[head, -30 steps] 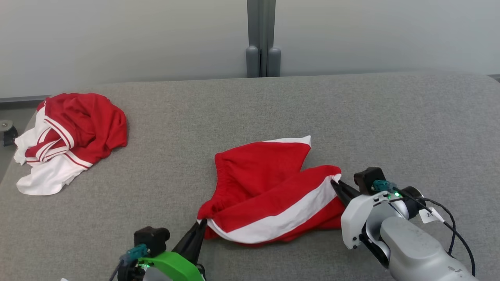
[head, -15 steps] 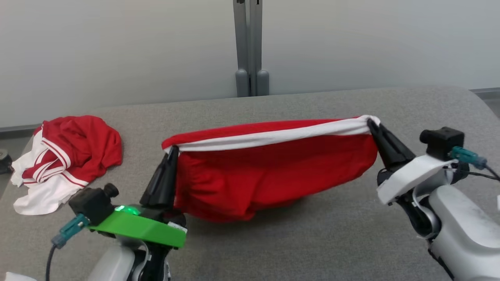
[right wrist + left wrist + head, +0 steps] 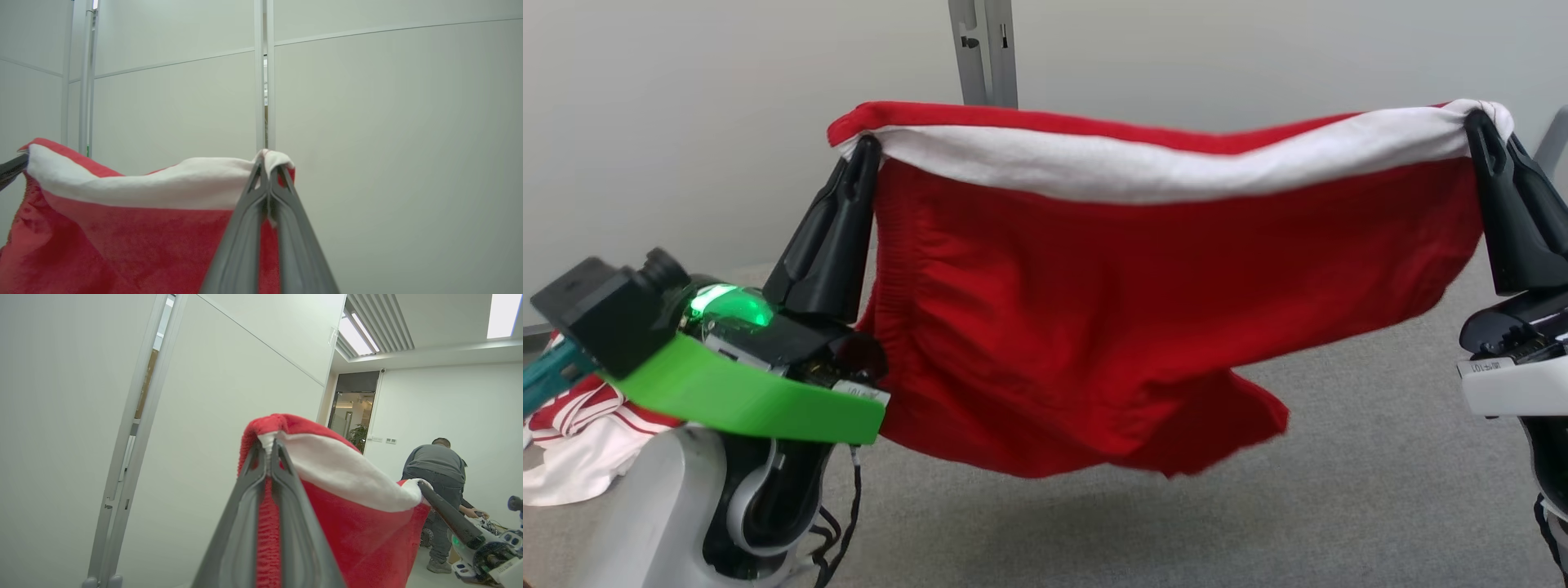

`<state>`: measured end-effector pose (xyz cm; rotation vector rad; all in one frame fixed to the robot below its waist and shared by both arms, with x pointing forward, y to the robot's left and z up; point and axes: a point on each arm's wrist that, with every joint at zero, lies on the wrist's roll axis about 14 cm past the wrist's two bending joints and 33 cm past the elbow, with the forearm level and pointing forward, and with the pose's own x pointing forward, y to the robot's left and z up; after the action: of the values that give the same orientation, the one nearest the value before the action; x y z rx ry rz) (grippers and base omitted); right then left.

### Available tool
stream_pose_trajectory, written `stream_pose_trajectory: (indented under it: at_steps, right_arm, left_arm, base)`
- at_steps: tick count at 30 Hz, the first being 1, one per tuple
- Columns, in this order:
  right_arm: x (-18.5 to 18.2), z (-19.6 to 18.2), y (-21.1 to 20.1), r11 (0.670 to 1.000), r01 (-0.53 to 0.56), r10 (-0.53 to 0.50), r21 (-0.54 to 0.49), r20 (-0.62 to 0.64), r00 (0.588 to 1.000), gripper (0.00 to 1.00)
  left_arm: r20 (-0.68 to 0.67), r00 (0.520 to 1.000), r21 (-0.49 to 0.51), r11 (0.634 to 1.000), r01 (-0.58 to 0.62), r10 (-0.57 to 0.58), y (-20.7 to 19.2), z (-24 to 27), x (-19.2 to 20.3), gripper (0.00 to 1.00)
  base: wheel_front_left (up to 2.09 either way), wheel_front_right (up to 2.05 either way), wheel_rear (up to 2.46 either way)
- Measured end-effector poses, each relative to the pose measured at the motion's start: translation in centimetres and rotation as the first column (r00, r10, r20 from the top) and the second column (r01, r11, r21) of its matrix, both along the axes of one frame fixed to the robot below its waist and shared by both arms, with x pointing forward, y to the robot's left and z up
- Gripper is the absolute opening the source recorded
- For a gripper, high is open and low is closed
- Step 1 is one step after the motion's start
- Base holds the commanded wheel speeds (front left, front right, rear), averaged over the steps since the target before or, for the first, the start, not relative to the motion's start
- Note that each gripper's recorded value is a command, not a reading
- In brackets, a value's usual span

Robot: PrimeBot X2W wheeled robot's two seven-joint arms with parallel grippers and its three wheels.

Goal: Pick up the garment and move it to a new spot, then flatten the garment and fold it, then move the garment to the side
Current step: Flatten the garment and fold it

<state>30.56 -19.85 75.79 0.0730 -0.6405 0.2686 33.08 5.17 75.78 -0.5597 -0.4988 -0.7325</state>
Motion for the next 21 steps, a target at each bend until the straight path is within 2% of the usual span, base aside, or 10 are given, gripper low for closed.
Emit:
stream_pose_trajectory:
  at_steps: [2,6,9,12,15,18,21]
  right_arm:
    - [-0.5,0.4,0.2,1.0,0.017,-0.018,-0.014,-0.006,1.0,0.0]
    - [0.6,-0.9,1.1,1.0,0.014,-0.016,-0.021,-0.086,0.996,0.0]
    - [3.3,-2.8,2.4,1.0,-0.026,0.023,-0.013,-0.179,0.983,0.0]
    - [7.0,-3.4,2.2,1.0,-0.019,0.017,-0.009,-0.213,0.977,0.0]
    - [10.7,-1.8,2.3,1.0,-0.013,0.017,0.024,-0.171,0.985,0.0]
    - [13.8,0.4,2.8,1.0,-0.003,0.004,0.014,-0.102,0.995,0.0]
    - [16.5,0.5,3.2,1.0,0.008,-0.007,0.012,-0.082,0.997,0.0]
  left_arm:
    - [-0.008,1.0,0.065,0.998,0.008,-0.008,-0.8,-0.2,0.8,0.0]
    - [-0.103,0.994,0.118,0.992,0.044,-0.032,-2.3,-2.3,3.4,0.0]
    - [-0.193,0.981,0.161,0.986,0.041,-0.009,-2.6,-4.8,6.7,0.0]
    - [-0.249,0.968,0.204,0.979,0.029,0.023,-2.8,-6.3,10.3,0.0]
    - [-0.22,0.972,0.251,0.968,-0.018,0.075,-2.8,-5.5,14.2,0.0]
    - [-0.167,0.979,0.226,0.971,-0.076,0.116,-2.4,-3.2,17.8,0.0]
    - [-0.114,0.985,0.221,0.97,-0.102,0.129,-3.3,-1.9,20.4,0.0]
  base:
    - [0.0,0.0,0.0]
    - [0.0,0.0,0.0]
    - [0.0,0.0,0.0]
    - [0.0,0.0,0.0]
    - [0.0,0.0,0.0]
    - [0.0,0.0,0.0]
    - [0.0,0.0,0.0]
